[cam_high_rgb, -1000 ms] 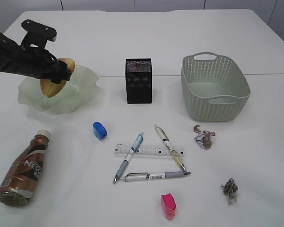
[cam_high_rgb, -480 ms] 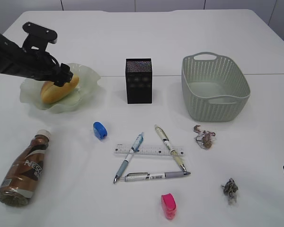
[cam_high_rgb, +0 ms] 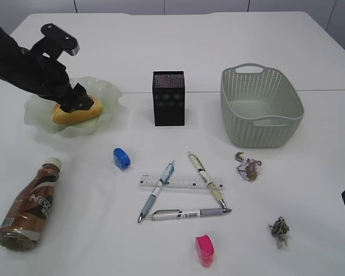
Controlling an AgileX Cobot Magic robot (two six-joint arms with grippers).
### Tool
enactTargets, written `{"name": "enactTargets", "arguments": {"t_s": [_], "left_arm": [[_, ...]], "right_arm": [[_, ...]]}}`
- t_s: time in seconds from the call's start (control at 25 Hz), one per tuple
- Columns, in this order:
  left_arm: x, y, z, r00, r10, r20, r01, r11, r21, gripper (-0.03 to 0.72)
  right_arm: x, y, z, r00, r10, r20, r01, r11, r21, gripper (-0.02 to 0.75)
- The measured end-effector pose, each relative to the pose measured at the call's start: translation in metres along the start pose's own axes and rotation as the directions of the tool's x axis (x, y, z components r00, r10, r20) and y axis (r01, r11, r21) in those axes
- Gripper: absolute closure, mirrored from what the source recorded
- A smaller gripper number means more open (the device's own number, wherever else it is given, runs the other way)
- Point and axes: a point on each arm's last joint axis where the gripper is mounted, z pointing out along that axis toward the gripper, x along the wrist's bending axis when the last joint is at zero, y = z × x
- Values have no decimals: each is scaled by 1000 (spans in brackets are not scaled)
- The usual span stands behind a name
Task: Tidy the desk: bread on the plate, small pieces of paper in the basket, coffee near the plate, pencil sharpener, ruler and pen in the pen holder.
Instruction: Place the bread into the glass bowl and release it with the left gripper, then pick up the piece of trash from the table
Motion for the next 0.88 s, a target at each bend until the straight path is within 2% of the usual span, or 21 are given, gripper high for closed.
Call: {"name": "enactTargets", "arguments": {"t_s": [0.12,0.32,0.44,0.52,0.68,0.76,0.88], "left_arm": [[-7,4,-16,998,-9,63,6,999,47,95],[-27,3,-36,993,-24,119,-5,972,237,98],[-40,5,-49,988,-91,122,48,947,319,126],[-50,5,-58,980,-139,140,75,919,386,159],[-68,-3,-68,959,-232,165,108,831,546,191],[-71,-8,-72,948,-272,166,118,784,609,195],[-75,-12,-77,937,-303,175,113,736,668,197]], "right_arm": [[1,5,-5,1000,-3,-2,3,1000,-16,192],[5,15,-18,1000,3,-25,-4,999,-38,192],[7,20,-26,1000,-8,-30,6,999,-42,192],[8,22,-32,999,-17,-33,16,999,-37,192],[9,28,-42,999,-25,-36,24,999,-45,192],[10,30,-46,999,-29,-39,27,999,-47,192],[12,30,-51,998,-24,-57,22,999,-35,192]]}}
